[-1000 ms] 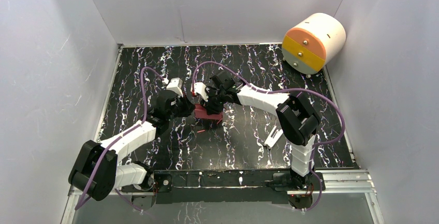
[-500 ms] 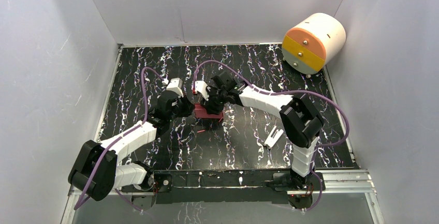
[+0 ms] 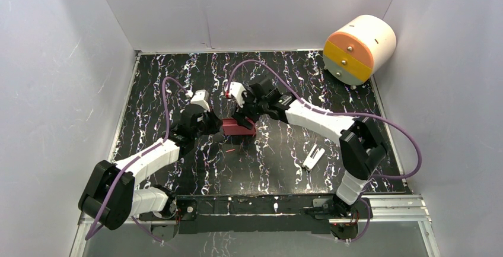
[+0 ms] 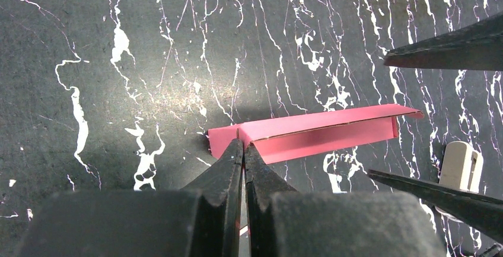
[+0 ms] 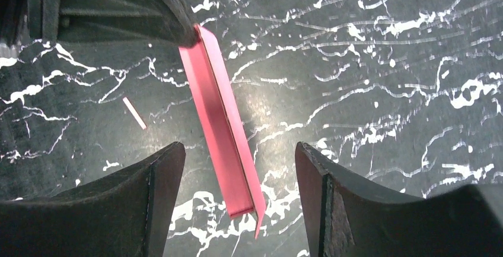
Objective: Fold the paper box
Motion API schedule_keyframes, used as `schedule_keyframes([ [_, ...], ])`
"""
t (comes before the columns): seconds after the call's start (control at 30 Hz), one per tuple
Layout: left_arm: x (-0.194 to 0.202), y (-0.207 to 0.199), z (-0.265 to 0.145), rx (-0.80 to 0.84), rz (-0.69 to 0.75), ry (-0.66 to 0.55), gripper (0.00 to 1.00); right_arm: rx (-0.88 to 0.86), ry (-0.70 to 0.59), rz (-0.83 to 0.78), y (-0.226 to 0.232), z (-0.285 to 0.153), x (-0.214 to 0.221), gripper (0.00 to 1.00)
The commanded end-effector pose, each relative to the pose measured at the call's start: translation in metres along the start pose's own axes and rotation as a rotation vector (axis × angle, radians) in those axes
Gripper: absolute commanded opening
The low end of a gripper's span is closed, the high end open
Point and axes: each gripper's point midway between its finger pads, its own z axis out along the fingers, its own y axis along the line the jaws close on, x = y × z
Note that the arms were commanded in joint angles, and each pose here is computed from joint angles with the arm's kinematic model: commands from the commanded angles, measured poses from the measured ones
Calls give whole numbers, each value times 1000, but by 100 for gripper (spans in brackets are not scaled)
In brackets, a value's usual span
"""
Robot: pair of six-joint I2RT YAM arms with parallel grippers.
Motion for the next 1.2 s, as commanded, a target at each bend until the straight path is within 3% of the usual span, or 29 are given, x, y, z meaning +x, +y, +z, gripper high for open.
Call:
schedule_keyframes([
  [0.0, 30, 18, -2, -78, 18, 106, 0, 133, -63, 29, -20, -34, -17, 77],
  [0.3, 28, 18, -3, -84, 26, 108, 0, 196, -55, 42, -23, -61, 0, 77],
  [0.87, 26, 16, -3, -81, 32, 111, 0, 153, 22, 78, -18, -44, 36, 77],
  [0.9, 26, 15, -2, -79, 33, 113, 0, 171, -49, 258, -17, -41, 21, 60],
  [0.93, 26, 15, -2, -78, 33, 113, 0, 167, -23, 291, -14, -41, 28, 34],
  [1.07, 25, 14, -2, -77, 34, 113, 0, 173, -26, 297, -17, -40, 28, 20],
  [1.17, 25, 14, -2, -77, 35, 113, 0, 156, -29, 294, -15, -39, 27, 18],
])
